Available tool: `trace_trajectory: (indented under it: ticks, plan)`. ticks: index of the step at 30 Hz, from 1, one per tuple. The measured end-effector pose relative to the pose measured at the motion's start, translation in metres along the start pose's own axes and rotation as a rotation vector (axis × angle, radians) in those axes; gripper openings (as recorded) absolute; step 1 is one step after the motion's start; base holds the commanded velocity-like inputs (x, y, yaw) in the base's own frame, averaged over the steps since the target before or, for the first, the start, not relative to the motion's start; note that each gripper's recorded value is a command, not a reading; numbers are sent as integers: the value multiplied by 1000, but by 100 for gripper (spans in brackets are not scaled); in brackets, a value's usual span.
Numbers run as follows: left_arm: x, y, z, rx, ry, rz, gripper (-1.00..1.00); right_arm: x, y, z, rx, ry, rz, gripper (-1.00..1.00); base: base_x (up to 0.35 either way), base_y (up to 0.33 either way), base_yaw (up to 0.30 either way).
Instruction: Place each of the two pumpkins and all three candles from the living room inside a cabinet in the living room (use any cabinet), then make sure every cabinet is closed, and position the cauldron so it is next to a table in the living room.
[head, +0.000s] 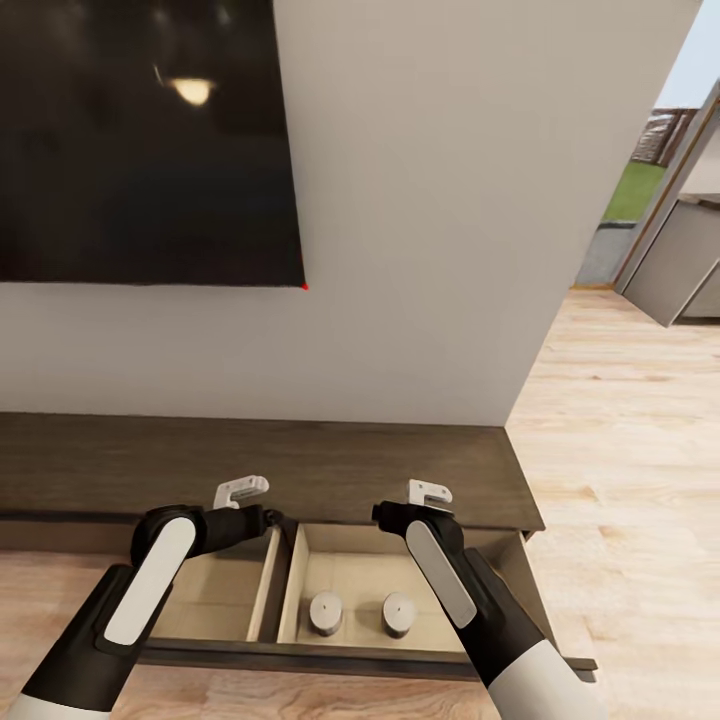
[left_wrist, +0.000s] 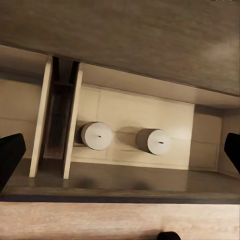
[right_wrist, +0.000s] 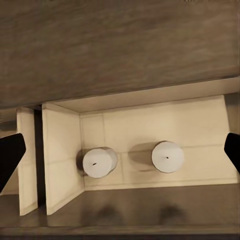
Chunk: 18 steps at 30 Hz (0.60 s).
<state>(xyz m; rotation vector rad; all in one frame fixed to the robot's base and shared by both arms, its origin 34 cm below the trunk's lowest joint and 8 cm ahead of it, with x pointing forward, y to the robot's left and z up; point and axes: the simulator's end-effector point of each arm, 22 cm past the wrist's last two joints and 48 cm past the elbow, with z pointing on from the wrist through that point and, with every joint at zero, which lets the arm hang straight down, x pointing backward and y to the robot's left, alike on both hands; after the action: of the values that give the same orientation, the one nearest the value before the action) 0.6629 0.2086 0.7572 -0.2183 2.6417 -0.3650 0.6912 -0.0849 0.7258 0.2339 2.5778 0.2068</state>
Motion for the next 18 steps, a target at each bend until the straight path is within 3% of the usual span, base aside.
trace_trajectory:
  ticks: [18]
  plan:
    - [-18,1,-34,-19,-20,8,100,-23,8,-33,-4,-29,1,100,0,0,1]
